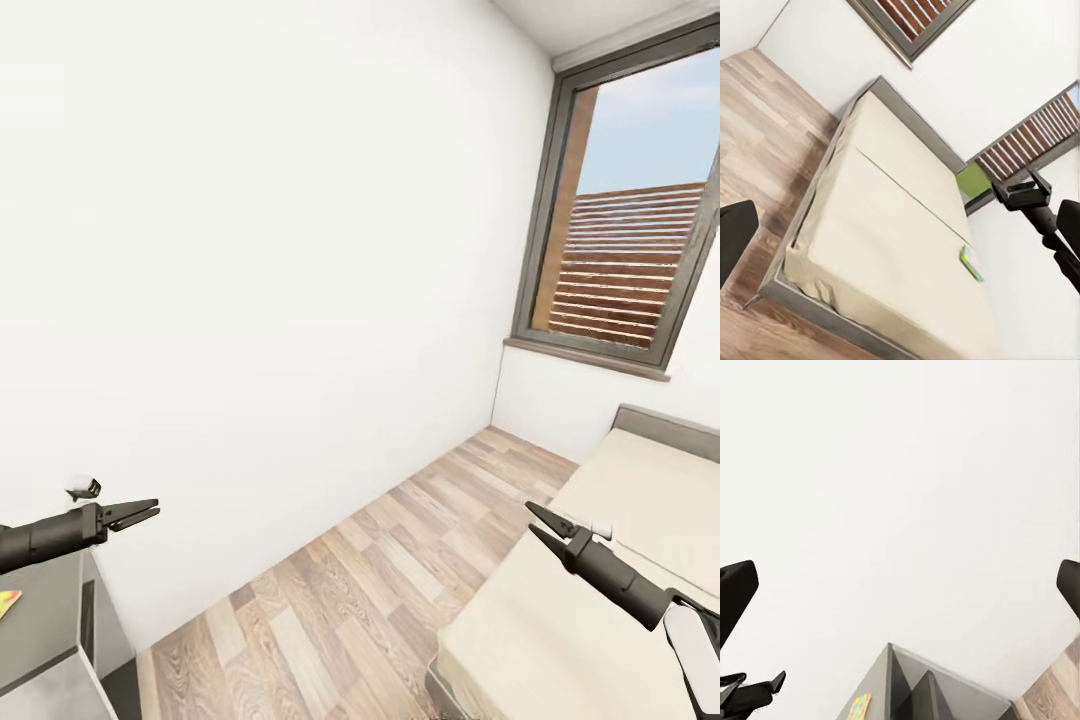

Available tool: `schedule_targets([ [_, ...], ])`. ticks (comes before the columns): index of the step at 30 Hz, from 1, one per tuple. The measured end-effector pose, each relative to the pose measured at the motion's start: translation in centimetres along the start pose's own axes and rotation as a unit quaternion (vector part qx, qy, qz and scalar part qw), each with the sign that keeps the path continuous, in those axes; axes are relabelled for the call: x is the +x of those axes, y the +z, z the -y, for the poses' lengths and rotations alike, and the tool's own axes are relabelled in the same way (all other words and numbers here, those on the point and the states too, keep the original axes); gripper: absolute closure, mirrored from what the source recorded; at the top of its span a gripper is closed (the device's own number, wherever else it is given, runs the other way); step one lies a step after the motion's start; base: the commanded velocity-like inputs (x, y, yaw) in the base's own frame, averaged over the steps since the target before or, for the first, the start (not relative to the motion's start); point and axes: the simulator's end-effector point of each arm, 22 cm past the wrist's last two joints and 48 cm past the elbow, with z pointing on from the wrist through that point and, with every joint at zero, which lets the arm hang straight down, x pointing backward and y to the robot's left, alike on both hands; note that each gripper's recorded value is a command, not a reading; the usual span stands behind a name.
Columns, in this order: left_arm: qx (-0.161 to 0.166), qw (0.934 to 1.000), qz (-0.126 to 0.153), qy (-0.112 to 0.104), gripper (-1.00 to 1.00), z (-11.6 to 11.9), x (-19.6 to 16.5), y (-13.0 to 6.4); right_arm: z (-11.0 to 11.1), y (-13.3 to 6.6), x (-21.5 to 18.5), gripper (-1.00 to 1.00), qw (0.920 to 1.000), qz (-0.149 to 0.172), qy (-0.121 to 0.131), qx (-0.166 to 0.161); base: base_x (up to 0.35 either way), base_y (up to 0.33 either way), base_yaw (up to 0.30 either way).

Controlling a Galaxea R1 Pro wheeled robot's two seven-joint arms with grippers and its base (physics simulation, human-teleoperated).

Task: Put all the toys in the child's room - the three board games (two on the bed and one on the table), the two jigsaw puzzles on the table, and the tennis ball on the table - inside the toy box on the table in the child's room.

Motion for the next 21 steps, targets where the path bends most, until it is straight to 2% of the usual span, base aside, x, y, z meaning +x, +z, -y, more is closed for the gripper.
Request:
schedule_targets([
  [21,-0.001,1.0000,-0.002,-0.003,-1.00,-0.27,0.20,0.15,0.46,0.02,0.19,-1.00,1.0000,-0.002,0.003,0.004,0.000,0.000,-0.281],
])
